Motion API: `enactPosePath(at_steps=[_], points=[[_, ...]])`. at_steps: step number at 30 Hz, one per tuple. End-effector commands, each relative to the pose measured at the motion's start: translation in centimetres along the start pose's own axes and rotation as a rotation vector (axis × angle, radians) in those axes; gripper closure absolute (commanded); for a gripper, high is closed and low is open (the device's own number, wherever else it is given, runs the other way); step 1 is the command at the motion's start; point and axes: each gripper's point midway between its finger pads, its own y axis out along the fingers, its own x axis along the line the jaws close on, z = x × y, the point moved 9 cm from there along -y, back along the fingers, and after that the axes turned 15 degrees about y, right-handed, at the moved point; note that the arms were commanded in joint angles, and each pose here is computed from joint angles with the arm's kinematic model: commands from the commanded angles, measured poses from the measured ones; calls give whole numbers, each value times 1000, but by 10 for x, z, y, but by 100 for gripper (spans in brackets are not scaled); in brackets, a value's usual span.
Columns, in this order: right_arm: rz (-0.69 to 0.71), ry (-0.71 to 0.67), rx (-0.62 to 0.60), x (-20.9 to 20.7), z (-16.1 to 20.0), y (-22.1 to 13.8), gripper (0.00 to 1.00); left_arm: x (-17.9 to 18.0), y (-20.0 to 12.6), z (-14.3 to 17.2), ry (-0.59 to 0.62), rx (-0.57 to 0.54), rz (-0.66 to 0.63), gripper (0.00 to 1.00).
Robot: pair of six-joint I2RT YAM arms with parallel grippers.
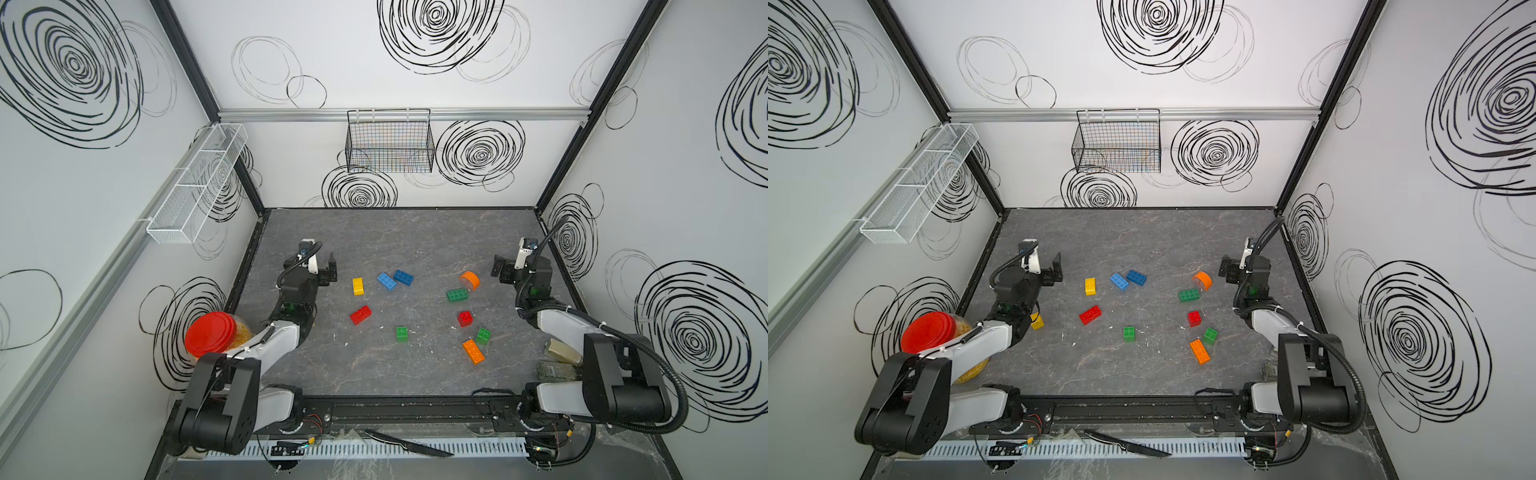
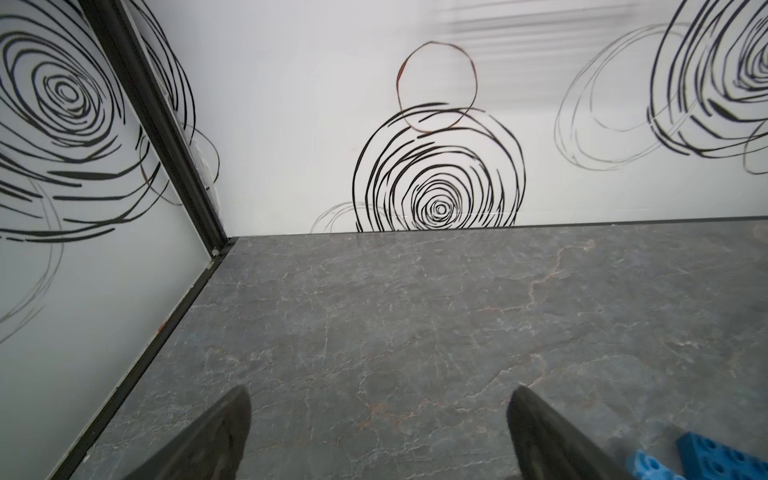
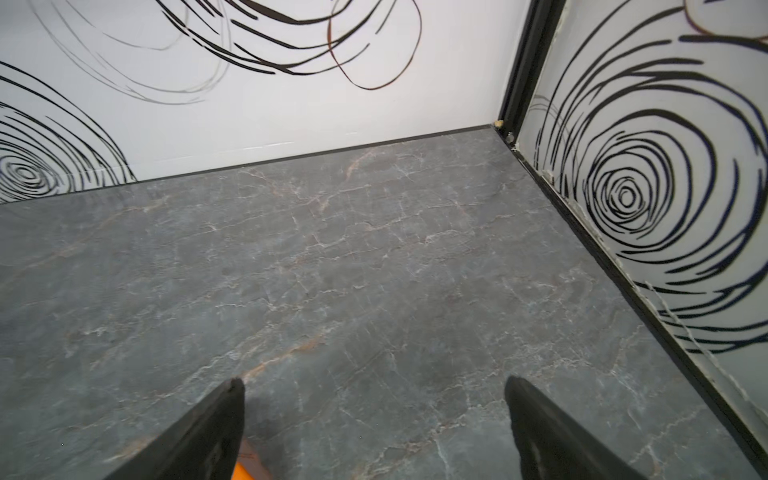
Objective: Assemble an ice cream with lego
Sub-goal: Move the lego brick at the center of the board.
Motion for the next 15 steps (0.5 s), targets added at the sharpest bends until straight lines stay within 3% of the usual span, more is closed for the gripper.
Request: enactPosePath(at_steps=[1, 9, 15], points=[[97, -20, 203, 8, 20, -13, 0, -12, -9, 3, 2, 129, 16, 1], [-53, 13, 497, 47, 39, -55, 0, -51, -38, -17, -75, 171, 151, 1], [-147, 11, 682, 66, 54, -76, 0, -65, -51, -11, -186, 219, 230, 1]])
